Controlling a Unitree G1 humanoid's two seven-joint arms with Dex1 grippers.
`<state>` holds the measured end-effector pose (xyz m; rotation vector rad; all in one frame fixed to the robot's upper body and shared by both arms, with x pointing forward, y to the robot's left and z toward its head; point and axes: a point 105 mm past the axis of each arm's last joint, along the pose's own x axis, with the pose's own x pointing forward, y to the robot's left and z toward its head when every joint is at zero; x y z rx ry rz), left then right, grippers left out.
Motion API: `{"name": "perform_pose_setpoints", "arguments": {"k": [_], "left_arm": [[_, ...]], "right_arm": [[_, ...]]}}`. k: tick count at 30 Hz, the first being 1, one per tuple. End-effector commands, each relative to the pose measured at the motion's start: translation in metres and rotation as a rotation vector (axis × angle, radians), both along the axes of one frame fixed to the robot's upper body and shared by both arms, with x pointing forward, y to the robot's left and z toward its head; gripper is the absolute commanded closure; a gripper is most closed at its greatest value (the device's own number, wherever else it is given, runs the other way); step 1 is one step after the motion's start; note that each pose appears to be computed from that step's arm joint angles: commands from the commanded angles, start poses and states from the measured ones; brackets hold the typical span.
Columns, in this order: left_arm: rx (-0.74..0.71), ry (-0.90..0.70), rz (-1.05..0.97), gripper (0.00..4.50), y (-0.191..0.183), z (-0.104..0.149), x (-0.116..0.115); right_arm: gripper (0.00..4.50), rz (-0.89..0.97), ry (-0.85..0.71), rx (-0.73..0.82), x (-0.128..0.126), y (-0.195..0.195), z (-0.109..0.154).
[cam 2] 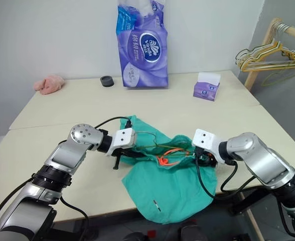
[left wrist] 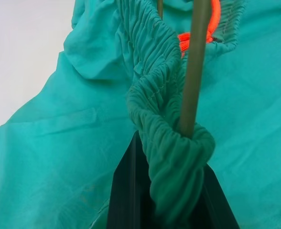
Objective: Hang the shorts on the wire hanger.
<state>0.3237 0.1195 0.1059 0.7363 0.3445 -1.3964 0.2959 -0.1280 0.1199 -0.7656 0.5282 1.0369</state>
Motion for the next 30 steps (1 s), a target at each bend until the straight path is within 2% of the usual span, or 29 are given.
{"name": "perform_pose_setpoints", "arguments": {"k": [1,5,12,20,25,30], "left_arm": [[-0.038,-0.039,-0.019,4.50,-0.004,0.016,0.002],[-0.054,-0.034,-0.014,4.50,-0.005,0.017,0.003],[-0.170,0.012,0.046,2.48,-0.006,0.024,0.009],[-0.296,0.104,0.199,0.10,0.026,0.039,0.027],[-0.300,0.130,0.241,0.04,0.046,0.046,0.033],[-0.200,0.171,0.198,0.04,0.052,0.029,0.026]], "right_arm": [[3.18,0.030,-0.057,0.007,0.004,0.006,0.013],[4.48,0.037,-0.062,0.010,0.003,0.008,0.014],[4.50,0.061,-0.083,0.026,0.001,0.013,0.023],[4.50,0.075,-0.099,0.025,-0.006,0.008,0.035],[4.50,0.069,-0.095,0.026,-0.009,0.002,0.040],[4.50,0.053,-0.102,0.044,-0.008,-0.001,0.047]]}}
